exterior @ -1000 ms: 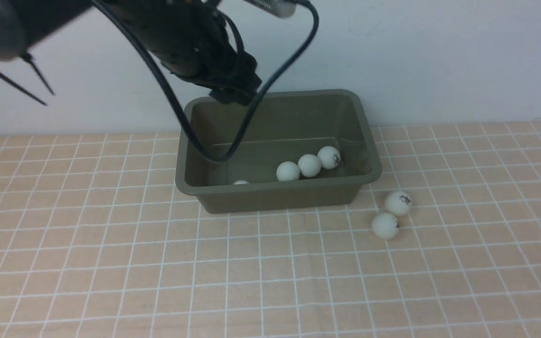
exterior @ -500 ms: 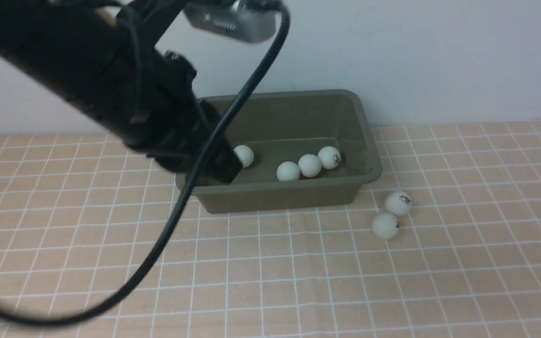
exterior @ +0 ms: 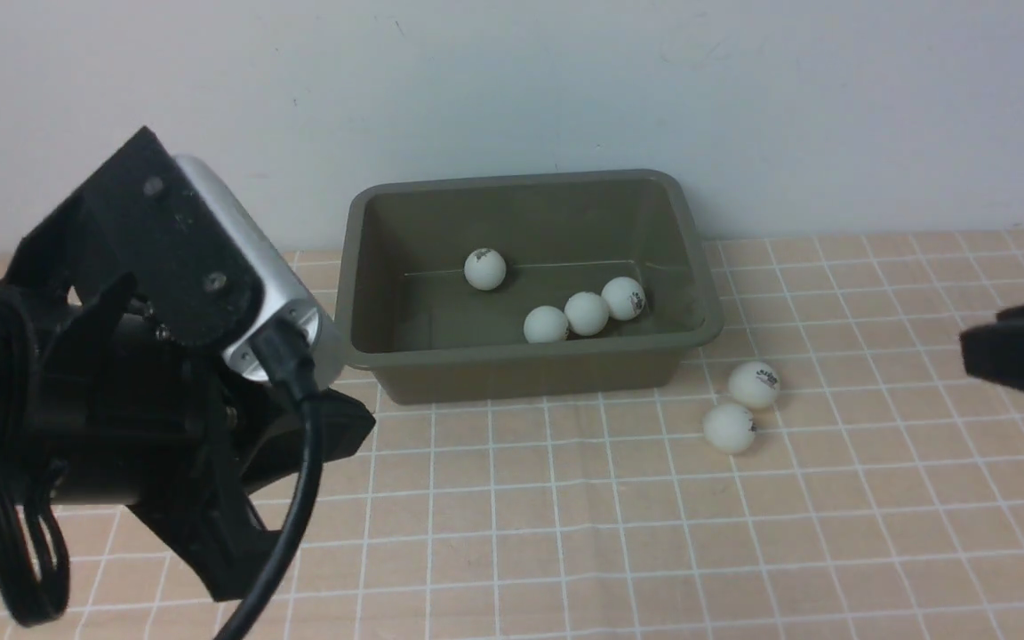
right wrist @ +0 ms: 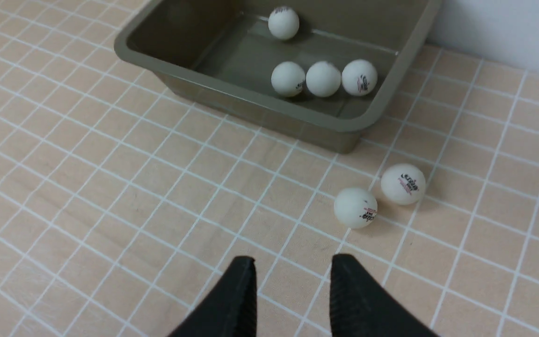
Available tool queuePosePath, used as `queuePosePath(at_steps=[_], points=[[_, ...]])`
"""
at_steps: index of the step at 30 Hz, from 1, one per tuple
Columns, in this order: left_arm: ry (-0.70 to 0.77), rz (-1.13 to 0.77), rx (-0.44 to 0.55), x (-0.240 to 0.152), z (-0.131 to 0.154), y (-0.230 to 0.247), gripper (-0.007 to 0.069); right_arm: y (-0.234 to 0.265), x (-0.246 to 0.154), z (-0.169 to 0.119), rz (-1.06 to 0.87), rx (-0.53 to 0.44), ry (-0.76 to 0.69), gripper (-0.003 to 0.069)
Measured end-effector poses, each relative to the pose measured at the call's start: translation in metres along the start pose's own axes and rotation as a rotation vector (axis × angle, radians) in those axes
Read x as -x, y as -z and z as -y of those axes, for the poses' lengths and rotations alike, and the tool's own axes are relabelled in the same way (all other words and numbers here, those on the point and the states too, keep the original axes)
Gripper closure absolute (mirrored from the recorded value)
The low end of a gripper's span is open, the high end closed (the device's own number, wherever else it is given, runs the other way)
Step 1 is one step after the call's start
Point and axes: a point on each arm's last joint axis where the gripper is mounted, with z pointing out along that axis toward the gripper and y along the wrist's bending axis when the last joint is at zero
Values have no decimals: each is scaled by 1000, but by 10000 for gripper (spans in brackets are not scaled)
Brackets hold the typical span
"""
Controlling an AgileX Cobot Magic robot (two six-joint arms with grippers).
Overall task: Put the table tennis balls into the box on the light coffee tablecloth.
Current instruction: 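Reach for and grasp a ping pong ball on the table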
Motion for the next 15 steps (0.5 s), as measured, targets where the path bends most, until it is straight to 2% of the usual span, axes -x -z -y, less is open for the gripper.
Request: queuePosePath(at_steps=[3,6,13,15], points=[[62,-8,0,-2,-1,-2,692,-31,22,24,-82,29,-66,448],[72,-10,1,-2,-1,-2,690,-66,38,46,-175,16,-83,448],[64,-18,10,-3,-1,-2,680,-142,53,62,-366,-33,11,420],[68,-19,10,-3,-1,-2,680,-164,55,67,-404,-47,18,374]])
